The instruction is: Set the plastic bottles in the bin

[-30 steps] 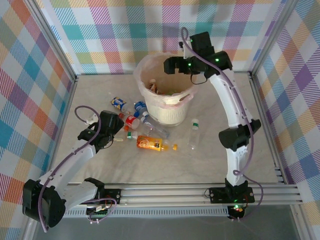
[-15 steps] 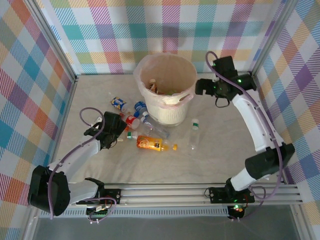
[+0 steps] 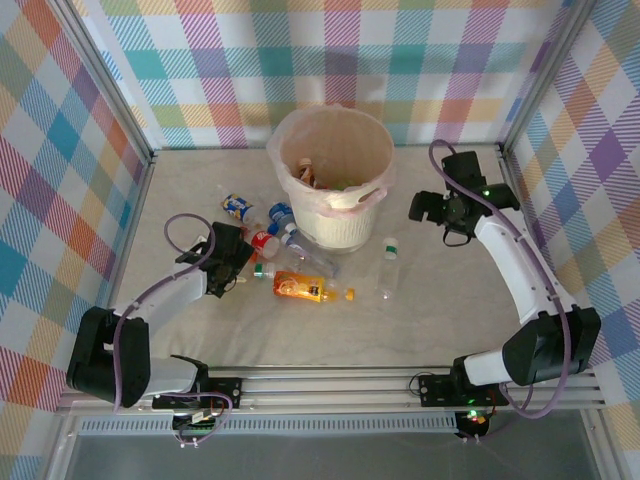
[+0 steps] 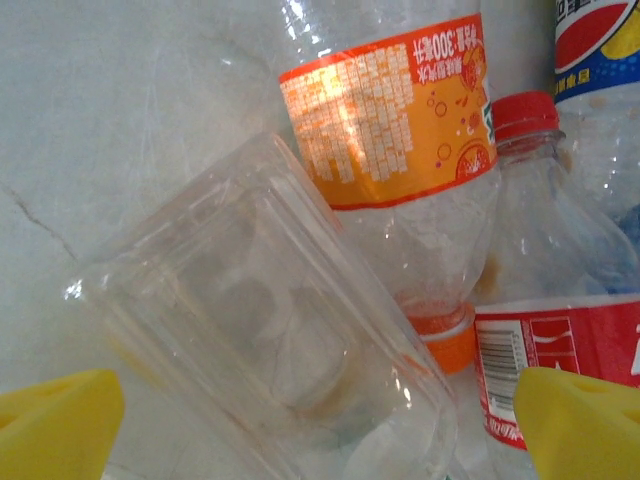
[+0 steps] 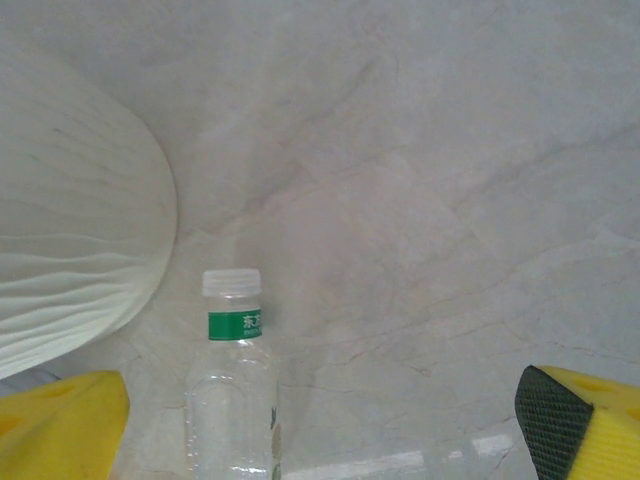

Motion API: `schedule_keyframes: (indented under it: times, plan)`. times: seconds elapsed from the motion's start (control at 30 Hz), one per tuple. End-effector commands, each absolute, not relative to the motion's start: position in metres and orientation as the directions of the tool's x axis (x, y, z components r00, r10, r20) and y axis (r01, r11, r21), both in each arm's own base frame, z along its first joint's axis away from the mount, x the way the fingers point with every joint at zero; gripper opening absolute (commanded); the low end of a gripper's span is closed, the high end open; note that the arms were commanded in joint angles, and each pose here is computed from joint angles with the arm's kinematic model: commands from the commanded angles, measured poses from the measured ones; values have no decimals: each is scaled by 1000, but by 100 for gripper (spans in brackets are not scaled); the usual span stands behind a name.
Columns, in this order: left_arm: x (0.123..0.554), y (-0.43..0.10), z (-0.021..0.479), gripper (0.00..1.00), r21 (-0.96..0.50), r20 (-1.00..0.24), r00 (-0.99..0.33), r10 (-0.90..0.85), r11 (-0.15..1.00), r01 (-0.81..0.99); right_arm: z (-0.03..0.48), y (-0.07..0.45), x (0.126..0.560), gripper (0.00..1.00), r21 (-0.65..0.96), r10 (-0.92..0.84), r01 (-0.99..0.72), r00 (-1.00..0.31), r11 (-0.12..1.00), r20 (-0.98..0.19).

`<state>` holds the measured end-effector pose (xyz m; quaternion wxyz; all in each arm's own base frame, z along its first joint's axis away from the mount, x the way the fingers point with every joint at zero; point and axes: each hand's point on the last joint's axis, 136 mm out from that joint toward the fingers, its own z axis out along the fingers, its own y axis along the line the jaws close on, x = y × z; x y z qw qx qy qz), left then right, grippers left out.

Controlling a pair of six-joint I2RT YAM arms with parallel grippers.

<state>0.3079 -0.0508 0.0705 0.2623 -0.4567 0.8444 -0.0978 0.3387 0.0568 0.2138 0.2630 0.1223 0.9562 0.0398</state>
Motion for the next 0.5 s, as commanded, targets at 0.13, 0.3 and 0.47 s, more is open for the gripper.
schedule_keyframes:
  times: [0.13, 0.3, 0.47]
  plan:
    - [304, -47, 50, 100, -384, -323, -436, -840, 537, -751, 212, 59, 337, 100, 205, 303, 227, -799, 952, -520]
    - [299, -46, 41, 98, -367, -312, -442, -841, 536, -760, 210, 59, 333, 100, 213, 301, 221, -799, 952, -520]
    - [290, -40, 37, 97, -344, -317, -437, -842, 532, -774, 210, 58, 329, 100, 215, 303, 221, -797, 951, -522]
